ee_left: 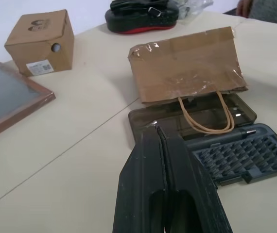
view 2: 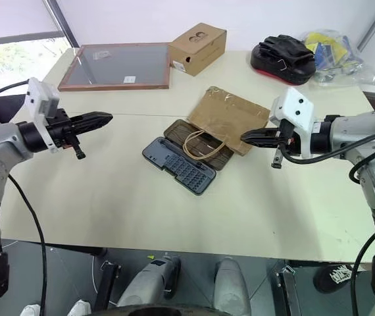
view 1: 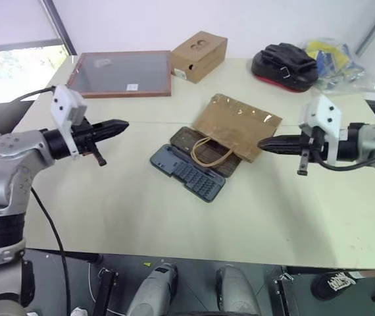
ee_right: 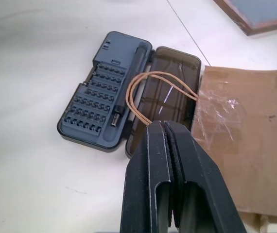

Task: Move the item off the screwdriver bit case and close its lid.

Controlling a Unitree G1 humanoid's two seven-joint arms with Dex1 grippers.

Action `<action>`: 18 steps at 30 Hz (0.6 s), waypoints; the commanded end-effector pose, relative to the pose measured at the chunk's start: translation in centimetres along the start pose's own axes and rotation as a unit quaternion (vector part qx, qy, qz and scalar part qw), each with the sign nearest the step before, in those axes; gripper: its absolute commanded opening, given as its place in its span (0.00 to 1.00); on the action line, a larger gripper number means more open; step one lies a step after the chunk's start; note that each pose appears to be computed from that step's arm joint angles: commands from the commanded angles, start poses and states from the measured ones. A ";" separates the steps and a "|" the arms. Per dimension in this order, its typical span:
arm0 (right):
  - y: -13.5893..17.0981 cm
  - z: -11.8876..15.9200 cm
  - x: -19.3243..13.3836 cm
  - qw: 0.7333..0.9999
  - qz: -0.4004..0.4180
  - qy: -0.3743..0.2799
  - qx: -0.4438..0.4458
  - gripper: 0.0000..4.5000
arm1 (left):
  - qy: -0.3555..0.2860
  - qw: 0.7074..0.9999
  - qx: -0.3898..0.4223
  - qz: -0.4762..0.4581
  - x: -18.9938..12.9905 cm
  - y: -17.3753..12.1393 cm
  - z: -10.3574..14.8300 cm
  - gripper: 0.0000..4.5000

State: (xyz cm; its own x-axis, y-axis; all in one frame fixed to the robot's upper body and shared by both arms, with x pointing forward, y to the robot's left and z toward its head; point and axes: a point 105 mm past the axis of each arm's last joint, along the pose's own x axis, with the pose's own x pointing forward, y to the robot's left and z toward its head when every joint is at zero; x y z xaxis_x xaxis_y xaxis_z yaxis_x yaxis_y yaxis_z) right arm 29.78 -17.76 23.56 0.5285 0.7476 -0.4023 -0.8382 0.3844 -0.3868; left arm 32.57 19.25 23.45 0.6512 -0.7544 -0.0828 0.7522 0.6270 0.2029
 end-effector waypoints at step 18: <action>-0.3 0.7 -0.2 0.999 -0.029 -0.017 -0.014 0.01 | -0.023 0.999 0.020 0.013 0.4 0.2 1.0 0.00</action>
State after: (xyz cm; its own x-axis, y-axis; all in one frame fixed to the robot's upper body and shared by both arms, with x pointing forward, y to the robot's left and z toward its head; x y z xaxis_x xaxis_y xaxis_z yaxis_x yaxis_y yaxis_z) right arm 30.17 -17.86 23.14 0.5599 0.7336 -0.3851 -0.8188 0.4187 -0.3927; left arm 32.90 19.00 23.39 0.6644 -0.7448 -0.0616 0.7386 0.6418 0.2063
